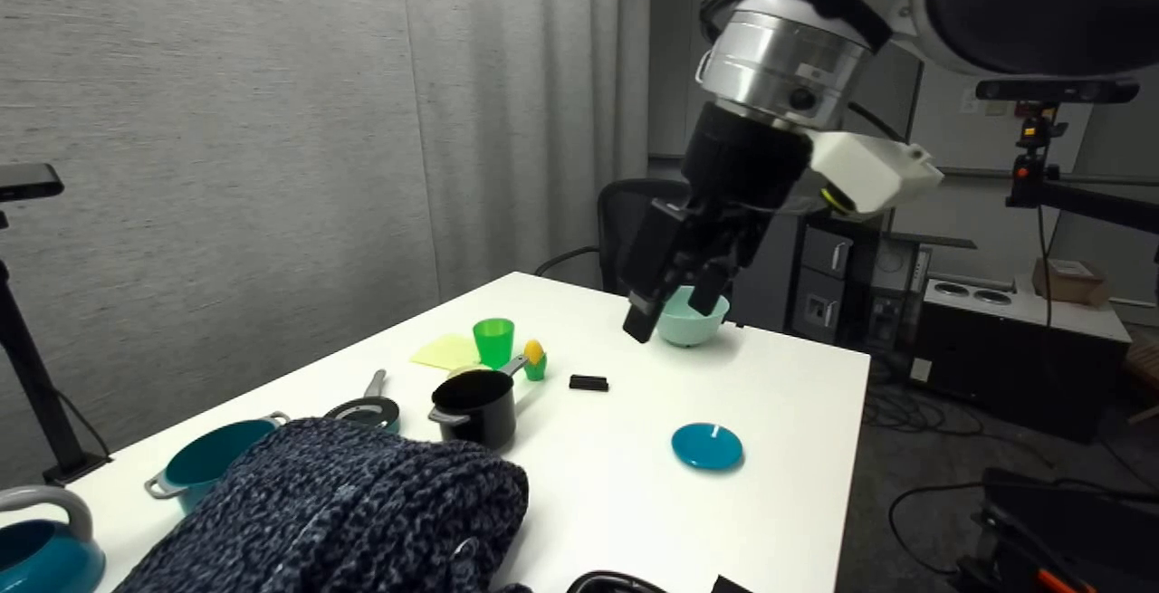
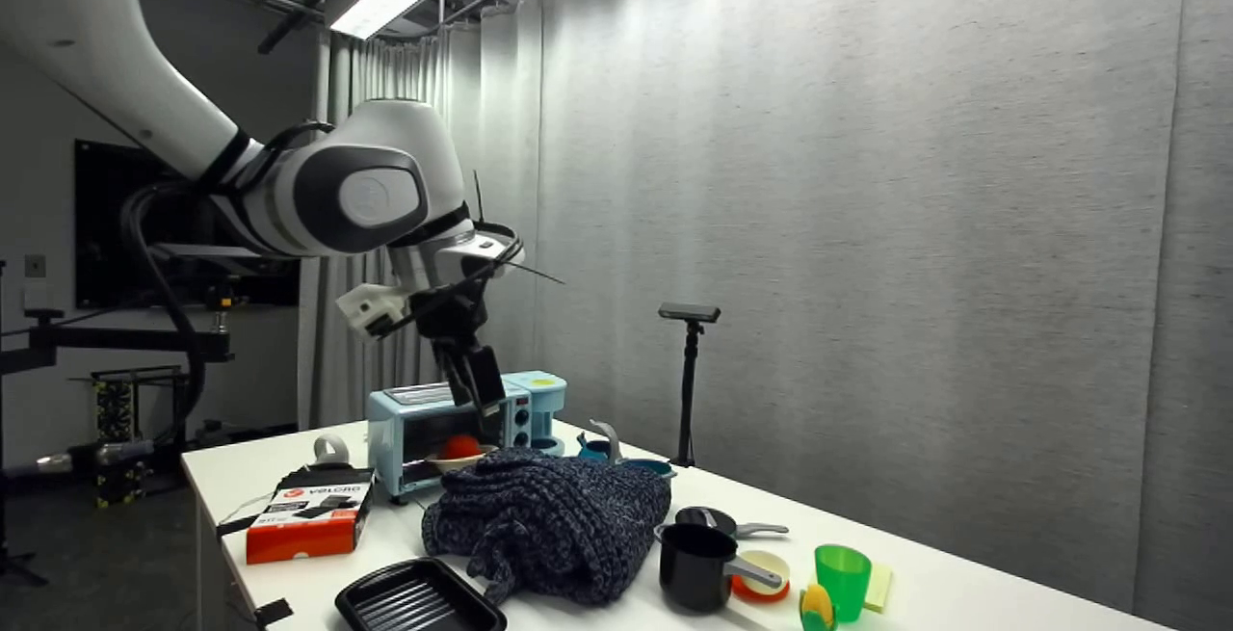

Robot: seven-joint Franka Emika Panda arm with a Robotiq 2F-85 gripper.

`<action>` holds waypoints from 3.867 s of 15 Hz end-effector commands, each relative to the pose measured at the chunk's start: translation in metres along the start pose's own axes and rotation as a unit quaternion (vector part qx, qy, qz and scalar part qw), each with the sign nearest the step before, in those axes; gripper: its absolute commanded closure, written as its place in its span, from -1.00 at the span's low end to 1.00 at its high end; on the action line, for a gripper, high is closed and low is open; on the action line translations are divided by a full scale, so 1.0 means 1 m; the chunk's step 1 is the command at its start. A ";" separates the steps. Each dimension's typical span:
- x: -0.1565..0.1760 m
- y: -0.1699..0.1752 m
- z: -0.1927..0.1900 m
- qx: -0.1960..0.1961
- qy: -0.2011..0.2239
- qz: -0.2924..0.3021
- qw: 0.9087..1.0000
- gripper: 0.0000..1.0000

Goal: Move the blanket to the right

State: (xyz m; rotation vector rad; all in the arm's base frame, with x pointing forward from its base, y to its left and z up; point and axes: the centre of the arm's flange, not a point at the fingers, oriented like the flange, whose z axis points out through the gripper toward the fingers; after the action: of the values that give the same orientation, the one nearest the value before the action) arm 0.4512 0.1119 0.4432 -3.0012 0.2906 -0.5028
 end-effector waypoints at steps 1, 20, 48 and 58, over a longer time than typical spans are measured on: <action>0.058 -0.025 0.008 -0.018 -0.010 -0.020 1.000 -1.00; 0.070 -0.054 0.062 -0.019 -0.035 -0.126 0.991 -1.00; 0.152 -0.176 0.179 -0.006 -0.069 -0.168 0.983 -1.00; 0.201 -0.223 0.248 0.041 -0.033 -0.088 0.995 -1.00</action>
State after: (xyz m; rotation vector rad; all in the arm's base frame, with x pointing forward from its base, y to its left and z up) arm 0.7159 0.2890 0.3049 -3.0087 -0.1394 -0.4027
